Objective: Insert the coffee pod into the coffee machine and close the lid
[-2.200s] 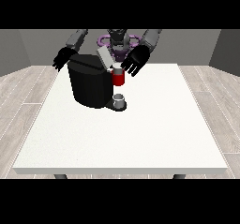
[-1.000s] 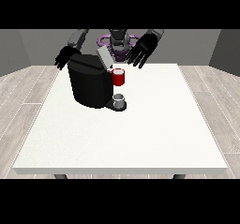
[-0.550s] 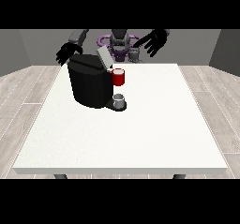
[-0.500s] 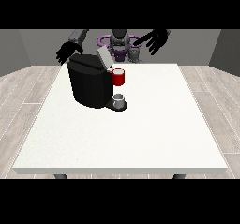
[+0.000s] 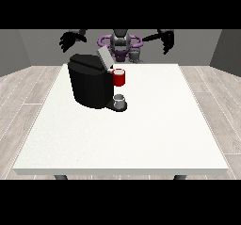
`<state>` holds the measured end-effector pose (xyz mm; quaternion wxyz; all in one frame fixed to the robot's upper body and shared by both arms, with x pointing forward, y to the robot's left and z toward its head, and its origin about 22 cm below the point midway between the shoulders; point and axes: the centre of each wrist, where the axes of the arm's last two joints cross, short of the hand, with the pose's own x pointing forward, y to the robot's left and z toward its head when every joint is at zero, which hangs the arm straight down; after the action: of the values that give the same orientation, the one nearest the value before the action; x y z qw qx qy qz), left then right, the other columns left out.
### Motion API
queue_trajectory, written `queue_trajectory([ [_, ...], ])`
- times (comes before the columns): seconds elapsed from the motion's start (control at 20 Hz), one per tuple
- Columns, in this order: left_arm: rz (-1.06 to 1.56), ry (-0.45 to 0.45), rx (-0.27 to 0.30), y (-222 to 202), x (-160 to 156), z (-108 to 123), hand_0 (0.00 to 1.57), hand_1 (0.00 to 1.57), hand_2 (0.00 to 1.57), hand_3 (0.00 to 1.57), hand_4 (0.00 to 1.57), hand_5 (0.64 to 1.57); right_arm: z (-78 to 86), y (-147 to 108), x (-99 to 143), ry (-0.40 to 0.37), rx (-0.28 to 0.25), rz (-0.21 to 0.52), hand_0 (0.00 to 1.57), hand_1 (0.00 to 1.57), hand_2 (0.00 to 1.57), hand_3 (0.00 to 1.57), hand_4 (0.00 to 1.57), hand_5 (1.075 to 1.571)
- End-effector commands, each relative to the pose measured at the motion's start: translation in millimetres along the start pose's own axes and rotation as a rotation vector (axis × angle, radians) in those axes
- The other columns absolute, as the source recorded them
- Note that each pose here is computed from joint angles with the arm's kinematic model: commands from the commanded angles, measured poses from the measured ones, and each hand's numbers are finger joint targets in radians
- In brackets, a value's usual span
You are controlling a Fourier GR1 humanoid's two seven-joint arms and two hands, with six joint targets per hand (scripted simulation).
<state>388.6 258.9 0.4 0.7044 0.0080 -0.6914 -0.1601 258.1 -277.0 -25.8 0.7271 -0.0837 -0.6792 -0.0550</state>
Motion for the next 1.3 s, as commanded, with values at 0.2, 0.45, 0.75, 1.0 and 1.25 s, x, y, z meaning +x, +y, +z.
queue_trajectory([
  [0.2, 0.171, 0.123, -0.036, -26, -44, 33, 0.00, 0.00, 0.00, 0.00, 0.00, 1.571, -7.2, 6, 34, -0.013, 0.124, 0.034, 0.00, 0.00, 0.00, 0.00, 0.00, 1.571],
  [0.45, 0.227, 0.064, -0.017, -39, -37, 35, 0.00, 0.00, 0.00, 0.00, 0.14, 1.571, -23.9, 3, 59, -0.108, 0.179, 0.037, 0.00, 0.00, 0.00, 0.00, 0.00, 1.571],
  [0.75, 0.225, 0.008, -0.026, -23, -22, 41, 0.00, 0.00, 0.00, 0.00, 0.20, 1.571, -22.8, 37, 60, -0.143, 0.254, 0.106, 0.00, 0.00, 0.00, 0.00, 0.24, 1.571],
  [1.0, 0.245, -0.023, 0.017, -26, -22, 64, 0.00, 0.00, 0.00, 0.00, 0.00, 1.571, -33.8, 40, 86, -0.193, 0.298, 0.107, 0.00, 0.00, 0.00, 0.00, 0.00, 1.571],
  [1.25, 0.260, -0.079, 0.018, -17, -13, 73, 0.00, 0.00, 0.00, 0.00, 0.00, 1.571, -56.3, 38, 97, -0.190, 0.285, 0.059, 0.00, 0.00, 0.00, 0.00, 0.00, 1.571],
])
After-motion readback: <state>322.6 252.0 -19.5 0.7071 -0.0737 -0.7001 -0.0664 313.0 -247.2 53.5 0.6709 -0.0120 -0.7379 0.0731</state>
